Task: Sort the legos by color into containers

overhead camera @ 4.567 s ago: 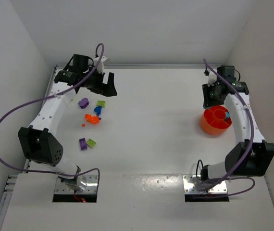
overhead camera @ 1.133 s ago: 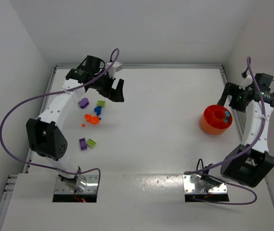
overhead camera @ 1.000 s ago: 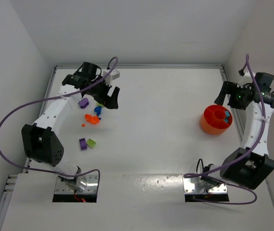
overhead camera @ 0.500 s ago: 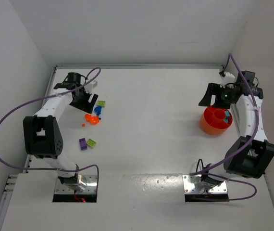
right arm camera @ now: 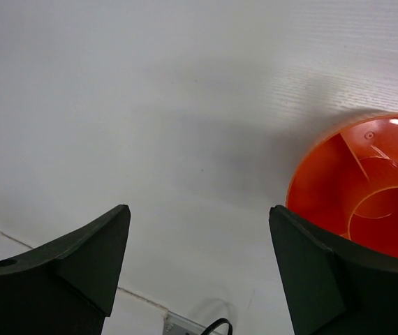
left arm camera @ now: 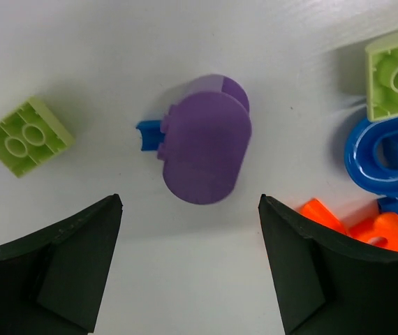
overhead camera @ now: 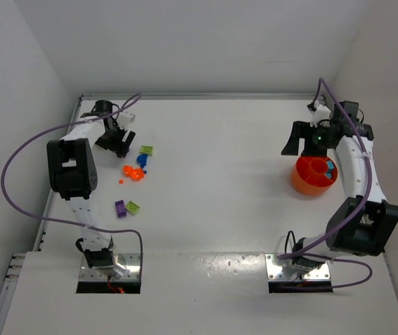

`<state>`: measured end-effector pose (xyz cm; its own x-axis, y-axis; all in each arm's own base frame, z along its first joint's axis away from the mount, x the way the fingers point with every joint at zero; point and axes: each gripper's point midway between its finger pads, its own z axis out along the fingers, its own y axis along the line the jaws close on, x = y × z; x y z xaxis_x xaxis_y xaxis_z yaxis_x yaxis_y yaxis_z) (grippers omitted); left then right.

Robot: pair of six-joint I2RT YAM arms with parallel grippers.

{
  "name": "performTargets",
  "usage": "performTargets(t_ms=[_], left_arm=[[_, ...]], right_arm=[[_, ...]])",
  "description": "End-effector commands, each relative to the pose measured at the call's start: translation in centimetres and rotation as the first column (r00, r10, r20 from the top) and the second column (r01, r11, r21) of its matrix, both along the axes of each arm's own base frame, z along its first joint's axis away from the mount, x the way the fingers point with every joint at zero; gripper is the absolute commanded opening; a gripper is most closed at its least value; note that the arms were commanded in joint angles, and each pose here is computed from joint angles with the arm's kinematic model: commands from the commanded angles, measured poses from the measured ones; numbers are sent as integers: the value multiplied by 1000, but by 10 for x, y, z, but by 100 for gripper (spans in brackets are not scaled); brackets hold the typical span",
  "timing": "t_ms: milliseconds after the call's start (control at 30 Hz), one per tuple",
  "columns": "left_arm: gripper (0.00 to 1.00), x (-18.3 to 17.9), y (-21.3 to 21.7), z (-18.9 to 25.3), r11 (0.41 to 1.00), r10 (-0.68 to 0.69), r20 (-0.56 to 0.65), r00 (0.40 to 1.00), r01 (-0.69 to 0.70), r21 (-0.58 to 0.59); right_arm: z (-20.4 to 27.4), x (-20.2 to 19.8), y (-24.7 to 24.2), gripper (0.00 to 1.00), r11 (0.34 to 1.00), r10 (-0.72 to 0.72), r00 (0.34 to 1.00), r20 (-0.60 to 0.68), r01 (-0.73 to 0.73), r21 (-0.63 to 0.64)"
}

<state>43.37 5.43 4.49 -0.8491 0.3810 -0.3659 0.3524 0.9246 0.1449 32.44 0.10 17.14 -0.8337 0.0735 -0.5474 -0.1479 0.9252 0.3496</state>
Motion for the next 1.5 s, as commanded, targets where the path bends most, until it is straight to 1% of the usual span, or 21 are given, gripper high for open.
performTargets(t_ms=[0,167,400,433,633,700,800,833,900,933,1000,1067,1100,1133,1167,1200,1233,1267,1333,1367,1467], left_arm=[[85,24,4,13,998,-58,64,996,58,8],[82,28,-8,3,991,-120,48,992,122,-55],[70,27,-17,-8,980,-171,29,985,173,-96],[65,26,-17,-12,980,-171,20,985,172,-99],[48,28,-20,-18,977,-178,15,984,179,-119],[43,28,-26,-5,969,-199,50,979,204,-137],[38,18,-40,5,948,-243,79,967,253,-190],[38,17,-43,24,942,-260,123,958,279,-187],[35,4,-68,36,908,-334,158,929,362,-213],[35,0,-76,61,892,-367,218,904,409,-193],[35,-24,-114,81,818,-474,254,843,528,-227],[35,-39,-143,106,762,-552,317,771,621,-186],[35,-58,-172,131,708,-608,368,704,690,-148],[35,-65,-187,143,681,-635,402,660,724,-114],[33,-81,-218,153,633,-670,425,608,768,-99],[33,-88,-227,161,629,-680,440,587,775,-62],[32,-105,-248,176,605,-690,478,544,795,-31],[32,-107,-248,181,605,-686,493,535,796,-21],[32,-131,-278,187,562,-703,503,503,826,-42],[32,-144,-296,193,531,-708,513,486,844,-67],[30,-157,-319,202,506,-712,523,469,858,-81]], right_arm=[[7,13,1,80,1000,7,1000,25,-6,-10],[6,16,6,80,999,32,999,18,-32,-12],[2,20,22,80,995,100,995,1,-100,22],[9,21,27,80,993,115,993,13,-116,31],[13,28,50,80,972,192,981,2,-191,137],[8,30,54,80,964,207,978,-23,-199,178],[7,25,73,80,928,247,968,-47,-222,298],[5,22,80,80,908,259,965,-53,-224,354],[4,18,89,80,891,277,959,-56,-235,389],[5,16,95,80,883,294,954,-51,-250,398],[8,10,104,80,861,318,947,-53,-265,435],[10,6,111,80,839,339,940,-47,-279,467],[14,-4,122,80,800,363,931,-52,-283,529],[15,-7,125,80,780,373,927,-44,-287,557],[23,-12,132,80,759,386,922,-18,-307,575],[27,-21,141,80,722,404,915,-19,-306,620],[36,-26,148,80,693,417,909,15,-329,642],[36,-23,148,82,693,417,908,36,-343,634],[47,-32,158,84,666,436,898,64,-370,647],[49,-31,165,84,672,449,889,85,-399,624],[51,-33,173,85,681,446,892,73,-391,620]])
